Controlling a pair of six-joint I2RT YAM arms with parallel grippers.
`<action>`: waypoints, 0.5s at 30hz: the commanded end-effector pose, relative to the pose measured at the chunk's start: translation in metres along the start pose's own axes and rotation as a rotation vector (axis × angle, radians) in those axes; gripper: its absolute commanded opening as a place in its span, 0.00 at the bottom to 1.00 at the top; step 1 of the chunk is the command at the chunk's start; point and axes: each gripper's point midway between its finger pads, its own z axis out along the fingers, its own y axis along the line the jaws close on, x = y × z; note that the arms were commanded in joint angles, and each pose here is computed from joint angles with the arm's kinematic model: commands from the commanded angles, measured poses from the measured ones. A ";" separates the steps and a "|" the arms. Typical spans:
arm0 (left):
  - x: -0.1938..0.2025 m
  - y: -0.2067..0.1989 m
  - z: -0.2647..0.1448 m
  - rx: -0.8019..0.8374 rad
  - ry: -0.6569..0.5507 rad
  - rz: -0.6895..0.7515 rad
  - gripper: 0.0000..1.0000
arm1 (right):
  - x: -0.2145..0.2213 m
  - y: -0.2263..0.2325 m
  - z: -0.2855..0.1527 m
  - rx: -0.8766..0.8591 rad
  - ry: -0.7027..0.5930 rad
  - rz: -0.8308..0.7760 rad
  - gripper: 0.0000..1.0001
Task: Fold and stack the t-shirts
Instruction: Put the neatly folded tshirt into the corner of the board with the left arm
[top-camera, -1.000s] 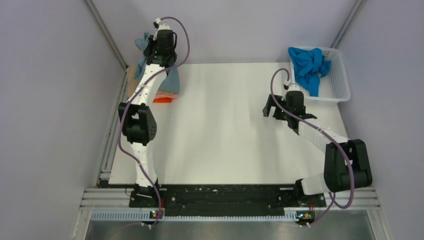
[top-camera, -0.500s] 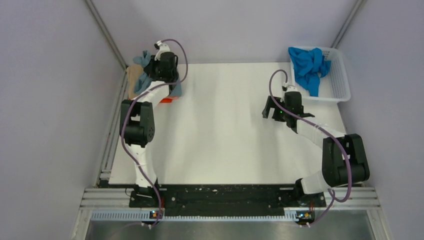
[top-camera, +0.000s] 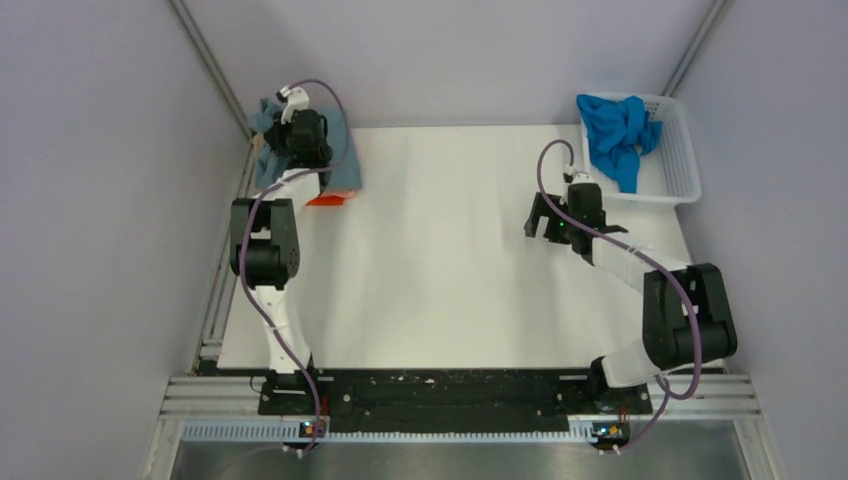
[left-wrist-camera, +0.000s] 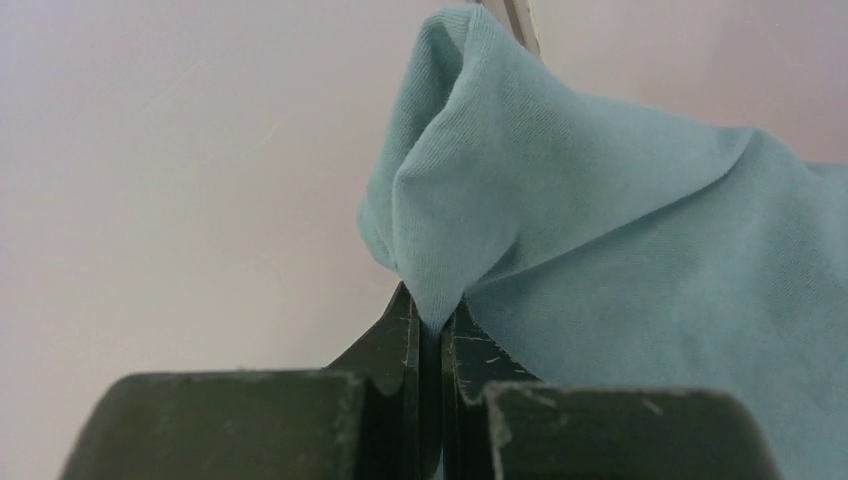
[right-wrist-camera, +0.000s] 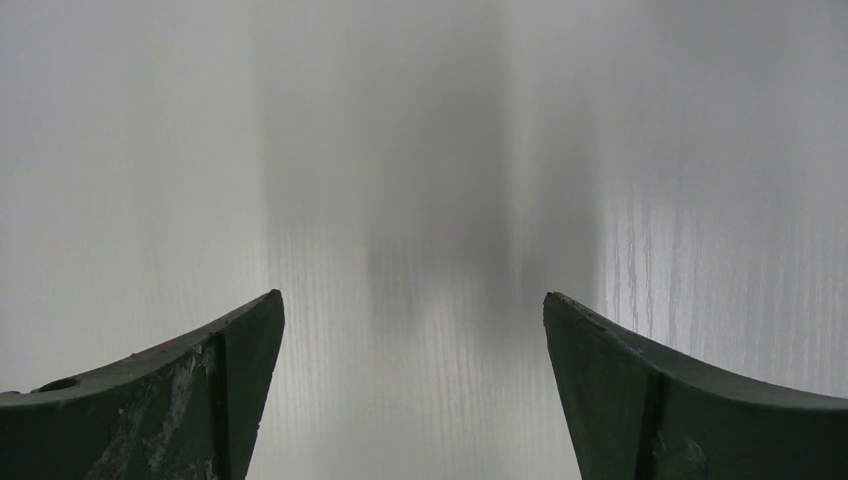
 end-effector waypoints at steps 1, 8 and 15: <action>-0.025 0.005 0.010 -0.015 -0.122 -0.114 0.00 | -0.027 0.008 0.001 -0.003 -0.061 -0.003 0.99; -0.021 0.015 0.016 -0.126 -0.208 -0.137 0.00 | -0.027 0.006 0.004 0.005 -0.056 0.000 0.99; -0.005 -0.004 0.047 -0.031 -0.195 -0.155 0.00 | -0.023 -0.001 0.005 0.045 -0.039 -0.004 0.99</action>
